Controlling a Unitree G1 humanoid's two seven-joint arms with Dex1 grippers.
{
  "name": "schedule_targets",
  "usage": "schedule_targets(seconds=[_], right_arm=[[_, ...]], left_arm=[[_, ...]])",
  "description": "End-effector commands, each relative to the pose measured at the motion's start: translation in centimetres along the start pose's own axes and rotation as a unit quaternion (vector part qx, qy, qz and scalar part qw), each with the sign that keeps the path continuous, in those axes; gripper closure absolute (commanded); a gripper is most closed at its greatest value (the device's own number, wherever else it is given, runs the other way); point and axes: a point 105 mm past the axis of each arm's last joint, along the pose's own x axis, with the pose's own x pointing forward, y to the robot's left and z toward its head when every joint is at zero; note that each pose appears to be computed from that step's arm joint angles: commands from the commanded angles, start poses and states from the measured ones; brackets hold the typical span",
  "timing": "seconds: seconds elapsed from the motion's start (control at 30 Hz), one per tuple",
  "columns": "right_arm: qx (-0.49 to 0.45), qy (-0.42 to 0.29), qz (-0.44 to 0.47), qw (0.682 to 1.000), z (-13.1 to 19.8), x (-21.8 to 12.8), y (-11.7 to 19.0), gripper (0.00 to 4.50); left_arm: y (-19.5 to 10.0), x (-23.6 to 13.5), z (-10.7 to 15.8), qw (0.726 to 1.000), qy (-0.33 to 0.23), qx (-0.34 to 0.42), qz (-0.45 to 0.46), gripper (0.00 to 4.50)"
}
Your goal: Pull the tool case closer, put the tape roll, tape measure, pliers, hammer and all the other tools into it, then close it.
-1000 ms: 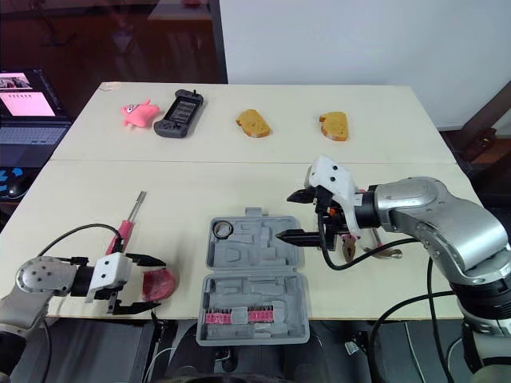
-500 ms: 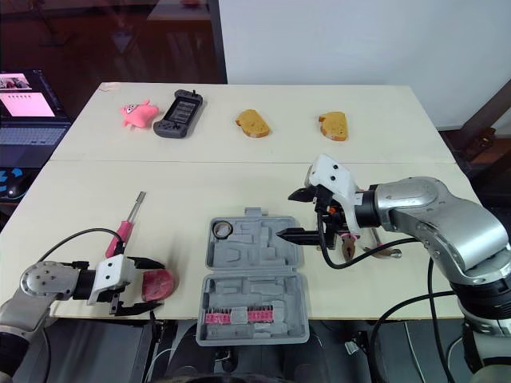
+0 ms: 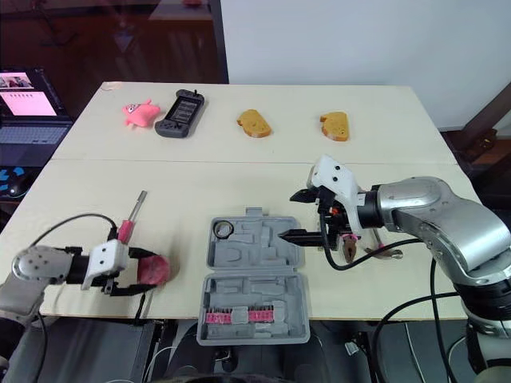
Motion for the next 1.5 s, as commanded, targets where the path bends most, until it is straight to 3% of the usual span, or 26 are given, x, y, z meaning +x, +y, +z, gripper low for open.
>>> schedule_targets(seconds=[0.03, 0.13, 0.23, 0.4, 0.6, 0.9, 1.3, 1.33, 1.37, 1.5], right_arm=[[-0.039, 0.013, 0.002, 0.999, -0.5, -0.4, 0.9, 0.0], [-0.026, 0.011, -0.027, 0.999, -1.0, -0.3, 0.4, 0.0], [0.082, -0.008, -0.054, 0.995, -1.3, -0.1, -0.2, 0.0], [0.274, -0.108, 0.113, 0.949, 1.2, 1.1, 2.1, 0.0], [0.408, -0.105, 0.164, 0.892, 0.6, 3.9, 2.4, 0.0], [0.493, -0.128, 0.168, 0.844, 2.0, 5.7, 2.6, 0.0], [0.526, -0.134, 0.19, 0.818, 3.1, 9.5, 4.4, 0.0], [0.528, -0.134, 0.189, 0.817, 3.1, 9.6, 4.4, 0.55], [0.53, -0.137, 0.19, 0.815, 3.2, 9.7, 4.5, 0.77], [0.54, -0.144, 0.184, 0.808, 3.3, 9.9, 4.2, 2.78]], left_arm=[[1.7, -1.2, 4.3, 0.998, -0.031, 0.049, -0.007, 1.54], [2.0, -0.9, 6.1, 0.997, -0.038, 0.062, -0.024, 1.54], [1.8, -0.1, 7.9, 0.996, -0.043, 0.068, -0.048, 1.54], [1.0, 2.2, 10.6, 0.992, -0.056, 0.083, -0.075, 1.54], [0.4, 3.7, 13.1, 0.988, -0.081, 0.101, -0.084, 1.54], [-0.4, 4.6, 13.5, 0.985, -0.083, 0.113, -0.104, 1.54], [-0.3, 5.7, 14.3, 0.983, -0.099, 0.119, -0.101, 1.54], [-0.3, 5.8, 14.3, 0.983, -0.099, 0.119, -0.101, 1.54], [-0.3, 5.8, 14.3, 0.983, -0.099, 0.119, -0.101, 1.54], [-0.3, 5.9, 14.3, 0.983, -0.099, 0.12, -0.101, 1.54]])
